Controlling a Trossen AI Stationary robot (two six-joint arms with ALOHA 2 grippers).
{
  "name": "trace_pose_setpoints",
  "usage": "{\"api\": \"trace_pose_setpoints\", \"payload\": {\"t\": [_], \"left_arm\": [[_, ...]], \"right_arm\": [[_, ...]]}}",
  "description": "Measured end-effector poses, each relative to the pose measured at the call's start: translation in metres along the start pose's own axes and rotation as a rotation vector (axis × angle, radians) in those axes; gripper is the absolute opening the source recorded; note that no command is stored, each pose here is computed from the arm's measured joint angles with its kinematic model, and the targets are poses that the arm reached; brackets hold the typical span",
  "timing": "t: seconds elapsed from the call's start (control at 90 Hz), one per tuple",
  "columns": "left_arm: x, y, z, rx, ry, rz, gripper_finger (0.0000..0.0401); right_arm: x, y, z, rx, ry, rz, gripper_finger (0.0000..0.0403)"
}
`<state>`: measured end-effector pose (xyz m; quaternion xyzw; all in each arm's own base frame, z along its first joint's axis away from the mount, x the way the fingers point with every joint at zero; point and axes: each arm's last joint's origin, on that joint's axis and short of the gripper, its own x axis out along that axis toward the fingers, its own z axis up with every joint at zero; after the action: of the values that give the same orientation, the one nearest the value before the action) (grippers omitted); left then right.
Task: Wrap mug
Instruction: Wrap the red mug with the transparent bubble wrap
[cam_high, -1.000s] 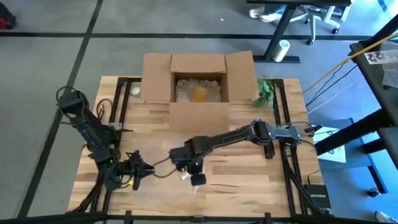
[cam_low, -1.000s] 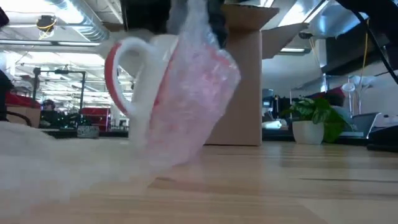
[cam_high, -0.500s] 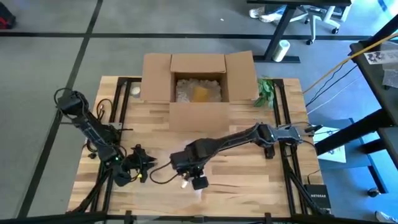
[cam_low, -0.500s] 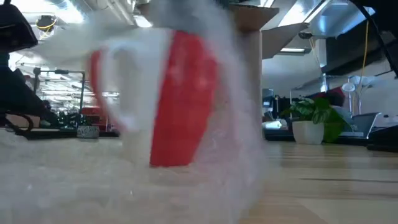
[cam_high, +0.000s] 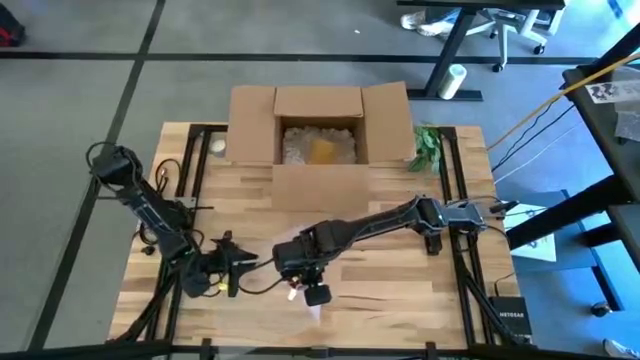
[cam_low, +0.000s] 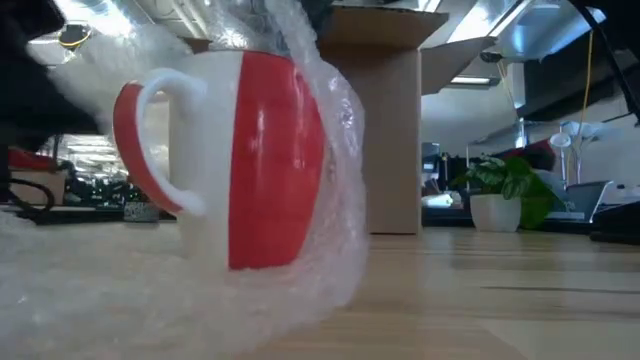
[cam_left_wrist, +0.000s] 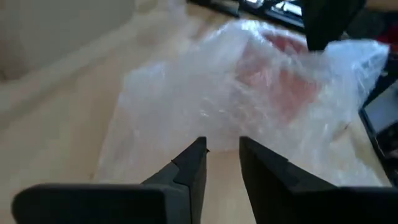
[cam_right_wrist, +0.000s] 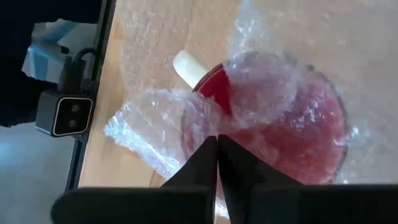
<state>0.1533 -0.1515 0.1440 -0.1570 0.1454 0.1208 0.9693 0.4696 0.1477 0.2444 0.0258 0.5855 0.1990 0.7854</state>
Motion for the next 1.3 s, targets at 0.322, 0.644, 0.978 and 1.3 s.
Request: {"api": "trace_pose_setpoints", "payload": {"t": [0.322,0.644,0.978,1.3], "left_arm": [[0.026,-0.004,0.035,0.032,-0.082,-0.152,0.0078],[0.051,-0.015,0.046,0.068,-0.041,-0.23,0.0078],[0.063,-0.028,0.044,0.079,-0.024,-0.243,0.0078],[0.061,-0.043,0.039,0.072,0.009,-0.31,0.0078]], "right_arm": [[0.0,-0.001,0.003,0.006,-0.028,-0.017,0.0],[-0.006,0.001,0.003,0.01,-0.048,-0.056,0.0],[-0.044,0.013,0.011,-0.022,-0.243,-0.283,0.0],[-0.038,0.007,0.015,-0.005,-0.28,-0.346,0.0]]}}
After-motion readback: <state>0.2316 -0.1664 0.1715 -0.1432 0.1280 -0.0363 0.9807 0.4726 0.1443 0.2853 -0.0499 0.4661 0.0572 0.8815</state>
